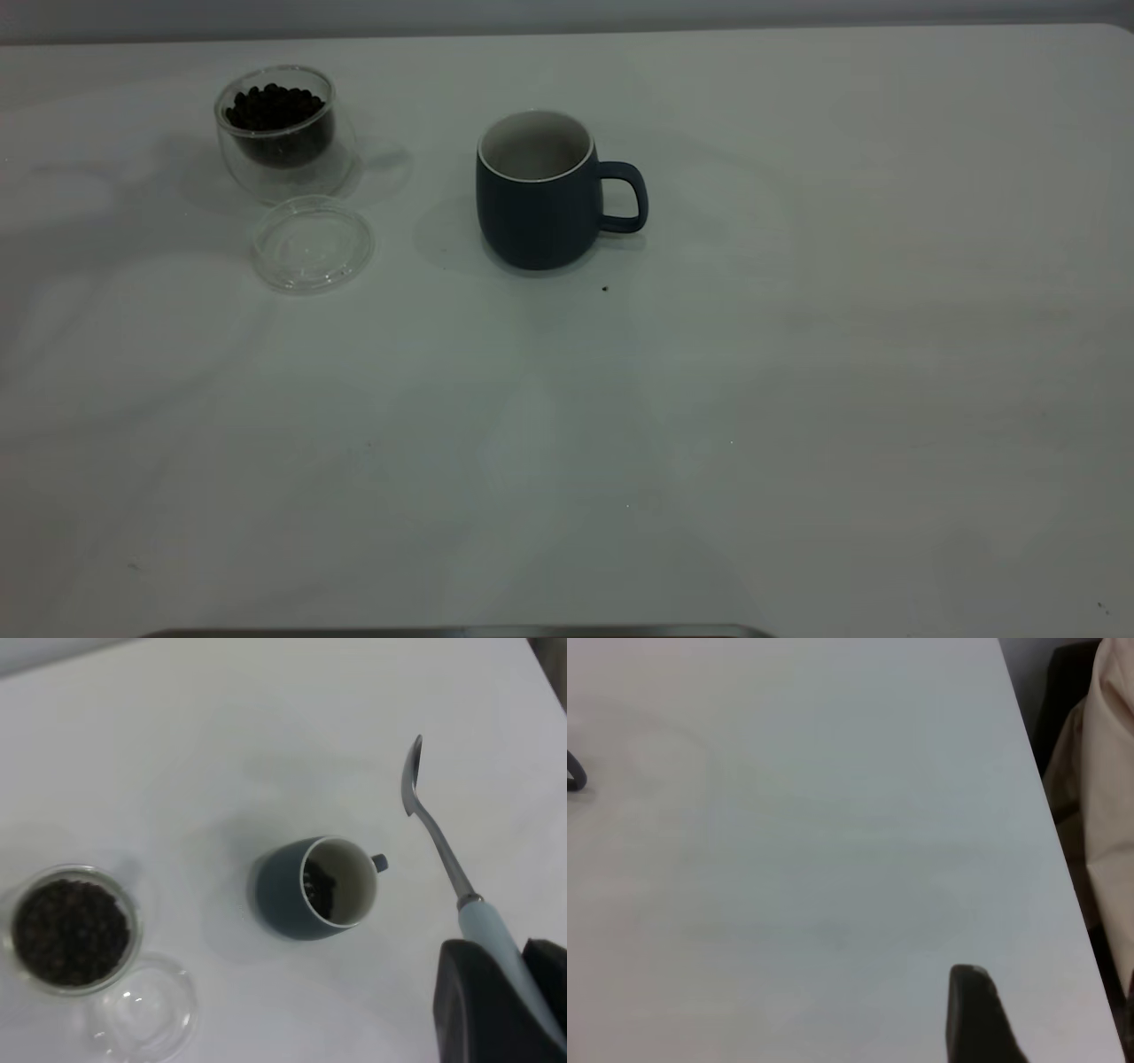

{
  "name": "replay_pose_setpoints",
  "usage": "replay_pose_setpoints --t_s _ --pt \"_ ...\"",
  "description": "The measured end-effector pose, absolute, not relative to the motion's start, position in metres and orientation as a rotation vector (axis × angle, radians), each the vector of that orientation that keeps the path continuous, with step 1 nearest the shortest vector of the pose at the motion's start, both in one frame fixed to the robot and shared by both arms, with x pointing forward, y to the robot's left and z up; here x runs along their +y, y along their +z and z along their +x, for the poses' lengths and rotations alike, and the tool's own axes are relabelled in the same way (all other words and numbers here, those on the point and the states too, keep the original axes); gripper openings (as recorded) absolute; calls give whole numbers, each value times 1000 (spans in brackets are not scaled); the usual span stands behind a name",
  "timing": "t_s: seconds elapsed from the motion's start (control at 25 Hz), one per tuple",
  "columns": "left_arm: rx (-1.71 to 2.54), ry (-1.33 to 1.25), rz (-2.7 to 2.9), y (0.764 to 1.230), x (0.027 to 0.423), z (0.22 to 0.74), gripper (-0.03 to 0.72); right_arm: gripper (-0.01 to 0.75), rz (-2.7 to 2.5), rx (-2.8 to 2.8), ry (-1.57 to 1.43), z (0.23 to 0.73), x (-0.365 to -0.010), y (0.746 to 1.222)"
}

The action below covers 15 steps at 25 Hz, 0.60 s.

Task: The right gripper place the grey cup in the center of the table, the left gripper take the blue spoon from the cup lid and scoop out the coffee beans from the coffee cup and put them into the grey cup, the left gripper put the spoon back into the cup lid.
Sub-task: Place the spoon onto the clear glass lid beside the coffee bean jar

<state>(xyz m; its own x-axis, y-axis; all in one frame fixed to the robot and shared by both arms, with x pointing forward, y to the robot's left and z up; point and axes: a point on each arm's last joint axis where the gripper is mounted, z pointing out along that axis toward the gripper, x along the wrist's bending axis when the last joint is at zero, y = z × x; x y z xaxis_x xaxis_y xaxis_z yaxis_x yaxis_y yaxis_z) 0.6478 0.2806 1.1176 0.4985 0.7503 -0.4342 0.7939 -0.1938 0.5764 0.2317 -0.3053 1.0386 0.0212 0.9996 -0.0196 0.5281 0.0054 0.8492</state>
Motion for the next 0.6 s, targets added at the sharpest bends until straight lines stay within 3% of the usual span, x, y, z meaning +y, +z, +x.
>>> replay_pose_setpoints --t_s 0.2,0.4,0.6 --pt "1264 -54 1979 1133 280 607 126 362 1607 1590 863 232 -305 1039" --pt "1298 -211 2041 1080 290 578 126 362 1607 1590 863 232 -305 1039" --pt "1463 -355 1969 1017 327 571 126 362 1607 1590 863 232 -305 1039"
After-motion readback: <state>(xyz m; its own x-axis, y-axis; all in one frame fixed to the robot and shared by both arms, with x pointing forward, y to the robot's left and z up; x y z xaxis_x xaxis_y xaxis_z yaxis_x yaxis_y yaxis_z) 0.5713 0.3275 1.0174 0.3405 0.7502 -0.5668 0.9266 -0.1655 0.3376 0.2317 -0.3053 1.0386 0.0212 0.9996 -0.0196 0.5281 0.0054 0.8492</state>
